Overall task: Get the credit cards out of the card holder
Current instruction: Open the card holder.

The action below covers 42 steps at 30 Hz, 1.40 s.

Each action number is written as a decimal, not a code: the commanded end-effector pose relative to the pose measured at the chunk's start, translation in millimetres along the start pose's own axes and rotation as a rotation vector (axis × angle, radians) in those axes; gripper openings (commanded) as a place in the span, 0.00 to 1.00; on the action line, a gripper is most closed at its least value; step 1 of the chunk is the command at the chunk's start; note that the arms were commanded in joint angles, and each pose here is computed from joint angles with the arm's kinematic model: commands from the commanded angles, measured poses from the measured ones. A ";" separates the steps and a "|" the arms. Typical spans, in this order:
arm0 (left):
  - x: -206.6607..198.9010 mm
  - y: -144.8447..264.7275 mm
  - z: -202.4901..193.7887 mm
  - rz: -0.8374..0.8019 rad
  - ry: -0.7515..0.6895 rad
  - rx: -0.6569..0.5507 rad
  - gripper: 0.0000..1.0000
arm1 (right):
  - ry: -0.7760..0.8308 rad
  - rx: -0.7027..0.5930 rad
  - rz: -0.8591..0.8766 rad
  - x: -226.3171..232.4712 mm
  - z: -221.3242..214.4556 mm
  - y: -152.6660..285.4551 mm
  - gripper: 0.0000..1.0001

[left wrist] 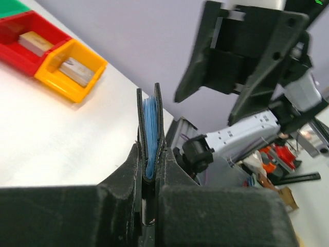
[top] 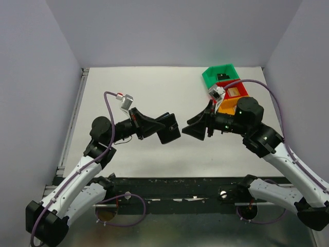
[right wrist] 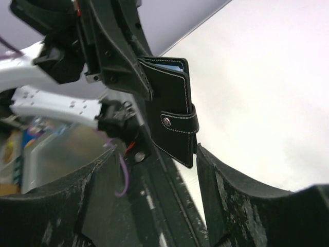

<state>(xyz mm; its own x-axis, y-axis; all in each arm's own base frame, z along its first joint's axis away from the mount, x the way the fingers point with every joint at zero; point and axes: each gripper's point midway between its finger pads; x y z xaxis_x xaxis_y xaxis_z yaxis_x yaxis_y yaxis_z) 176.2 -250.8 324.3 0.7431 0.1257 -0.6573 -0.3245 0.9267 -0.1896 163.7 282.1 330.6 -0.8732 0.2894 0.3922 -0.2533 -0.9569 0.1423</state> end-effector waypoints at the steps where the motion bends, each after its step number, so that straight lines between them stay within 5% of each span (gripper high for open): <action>1: 38.2 -1.7 18.1 0.286 0.089 -0.029 0.00 | 0.096 0.077 -0.378 -46.4 -4.5 28.9 0.69; 11: 60.3 -9.3 16.8 0.708 0.201 -0.081 0.00 | 0.290 0.107 -0.815 -82.4 4.2 32.5 0.68; 23: 67.2 -23.3 2.0 0.857 0.319 -0.083 0.00 | 0.301 0.147 -0.841 -70.1 -8.5 -2.7 0.62; 42: 62.9 -32.9 -2.5 0.826 0.343 -0.104 0.00 | 0.251 0.206 -0.811 -70.5 -28.4 -38.4 0.58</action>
<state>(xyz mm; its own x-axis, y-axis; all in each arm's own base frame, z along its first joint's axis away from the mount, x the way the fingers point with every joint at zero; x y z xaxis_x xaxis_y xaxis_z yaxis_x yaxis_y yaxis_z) 228.6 -271.6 273.7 0.0274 0.6402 -0.7678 -0.7195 0.5458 0.4294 222.9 291.2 265.5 -0.5370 0.8329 -0.1339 -0.7751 -0.4245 0.4681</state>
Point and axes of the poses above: each gripper's point midway between its finger pads, its own y axis back along the fingers, its own x axis along the line the jaws close on, z = x × y, and after that the axes turned 6 degrees about y, right-handed
